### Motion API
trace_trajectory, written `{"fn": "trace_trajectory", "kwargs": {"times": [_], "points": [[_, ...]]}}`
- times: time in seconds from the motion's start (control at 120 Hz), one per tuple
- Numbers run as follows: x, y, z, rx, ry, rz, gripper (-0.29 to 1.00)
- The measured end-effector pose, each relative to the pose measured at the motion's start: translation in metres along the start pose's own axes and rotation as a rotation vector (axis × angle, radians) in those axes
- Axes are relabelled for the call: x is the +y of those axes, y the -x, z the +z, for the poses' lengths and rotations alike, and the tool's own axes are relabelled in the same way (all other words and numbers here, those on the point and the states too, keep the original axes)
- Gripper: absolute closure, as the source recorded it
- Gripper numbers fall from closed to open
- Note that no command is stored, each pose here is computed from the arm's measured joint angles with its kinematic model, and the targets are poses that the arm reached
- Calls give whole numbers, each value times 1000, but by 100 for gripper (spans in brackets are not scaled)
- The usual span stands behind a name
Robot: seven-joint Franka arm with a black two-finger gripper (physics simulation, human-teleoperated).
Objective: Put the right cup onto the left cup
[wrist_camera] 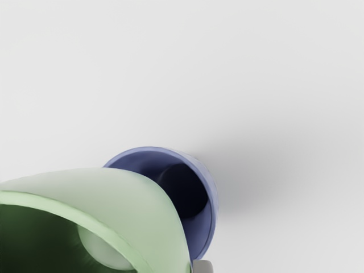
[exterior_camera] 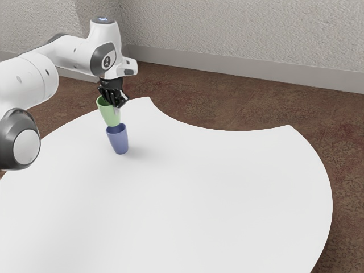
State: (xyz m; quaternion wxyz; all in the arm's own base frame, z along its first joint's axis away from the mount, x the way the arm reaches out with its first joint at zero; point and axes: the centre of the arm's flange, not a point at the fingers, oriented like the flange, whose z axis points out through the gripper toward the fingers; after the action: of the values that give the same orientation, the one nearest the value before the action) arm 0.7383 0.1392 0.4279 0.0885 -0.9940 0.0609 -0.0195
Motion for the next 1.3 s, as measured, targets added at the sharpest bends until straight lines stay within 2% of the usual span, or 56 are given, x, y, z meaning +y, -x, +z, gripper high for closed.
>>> {"fn": "trace_trajectory", "kwargs": {"times": [0.225, 0.483, 0.875, 1.1, 1.3], "points": [[5, -1, 1, 7, 41, 12, 76], [-4, 3, 6, 3, 58, 7, 76], [-8, 2, 51, -39, 84, 13, 78], [-7, 2, 47, -26, 121, 7, 33], [0, 7, -5, 12, 119, 16, 13]]}}
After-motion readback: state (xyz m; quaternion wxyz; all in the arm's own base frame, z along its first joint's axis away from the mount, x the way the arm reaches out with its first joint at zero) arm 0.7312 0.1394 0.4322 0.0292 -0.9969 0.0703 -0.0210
